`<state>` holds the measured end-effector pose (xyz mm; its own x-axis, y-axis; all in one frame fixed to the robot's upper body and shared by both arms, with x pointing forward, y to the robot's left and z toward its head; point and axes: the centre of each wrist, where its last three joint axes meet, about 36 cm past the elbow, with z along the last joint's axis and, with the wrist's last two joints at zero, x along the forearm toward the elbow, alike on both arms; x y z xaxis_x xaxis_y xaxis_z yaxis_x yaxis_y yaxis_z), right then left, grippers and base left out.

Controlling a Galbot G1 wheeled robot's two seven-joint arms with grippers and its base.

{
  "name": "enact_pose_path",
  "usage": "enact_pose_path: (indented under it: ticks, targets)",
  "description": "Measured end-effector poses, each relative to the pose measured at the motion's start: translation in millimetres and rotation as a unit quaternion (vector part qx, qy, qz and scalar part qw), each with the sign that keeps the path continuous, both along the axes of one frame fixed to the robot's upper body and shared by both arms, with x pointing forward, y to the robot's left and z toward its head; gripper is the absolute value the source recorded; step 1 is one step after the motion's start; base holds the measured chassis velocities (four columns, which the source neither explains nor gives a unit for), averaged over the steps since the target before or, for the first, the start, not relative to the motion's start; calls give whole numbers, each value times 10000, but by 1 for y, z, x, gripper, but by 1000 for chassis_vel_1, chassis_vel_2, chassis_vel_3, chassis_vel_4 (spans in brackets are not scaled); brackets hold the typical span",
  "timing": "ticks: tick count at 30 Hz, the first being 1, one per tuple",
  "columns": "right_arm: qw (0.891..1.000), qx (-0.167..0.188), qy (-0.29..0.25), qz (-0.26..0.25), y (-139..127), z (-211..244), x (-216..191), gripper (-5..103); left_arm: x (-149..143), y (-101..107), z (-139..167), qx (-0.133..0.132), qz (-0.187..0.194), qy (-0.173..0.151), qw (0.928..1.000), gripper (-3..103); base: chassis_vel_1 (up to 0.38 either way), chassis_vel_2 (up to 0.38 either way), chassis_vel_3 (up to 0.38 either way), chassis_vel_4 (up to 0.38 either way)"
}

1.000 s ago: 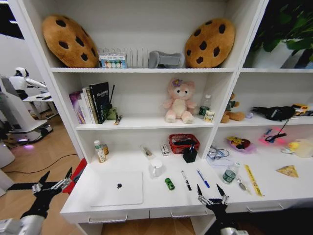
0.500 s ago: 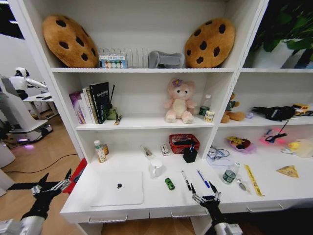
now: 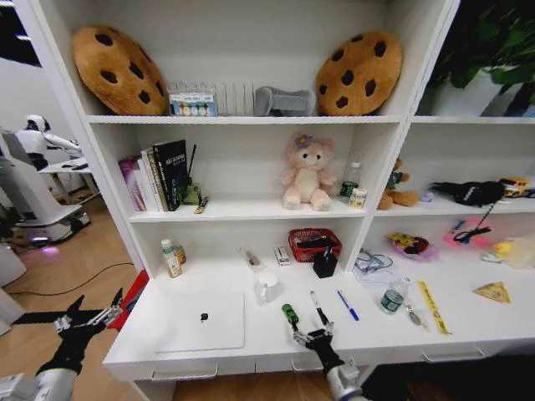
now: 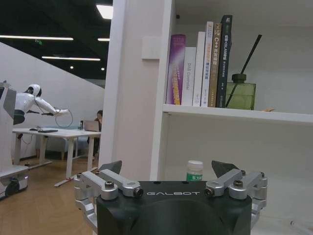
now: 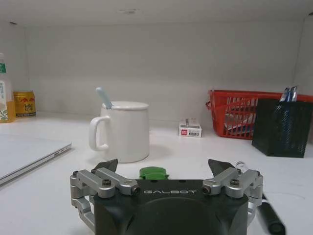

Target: Organize the objects on the table.

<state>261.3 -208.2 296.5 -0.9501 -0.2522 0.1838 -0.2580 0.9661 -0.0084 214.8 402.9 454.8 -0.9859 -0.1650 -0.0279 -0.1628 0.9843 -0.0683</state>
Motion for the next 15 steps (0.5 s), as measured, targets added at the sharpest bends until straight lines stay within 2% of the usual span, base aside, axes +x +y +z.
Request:
enact_pose_path:
  ticks: [6, 11, 14, 15]
  targets:
    - [9996, 52, 259, 55, 19, -22, 19, 100, 0, 0, 0, 2, -6, 0, 10000, 100, 0, 0, 0, 0]
    - [9993, 51, 370, 27, 18, -21, 29, 102, 0, 0, 0, 3, -9, 1, 10000, 100, 0, 0, 0, 0]
    - [9992, -67, 382, 29, 8, -21, 32, 88, 0, 0, 0, 4, -11, 2, 10000, 100, 0, 0, 0, 0]
    - [9992, -67, 382, 29, 8, -21, 32, 88, 0, 0, 0, 4, -11, 2, 10000, 100, 0, 0, 0, 0]
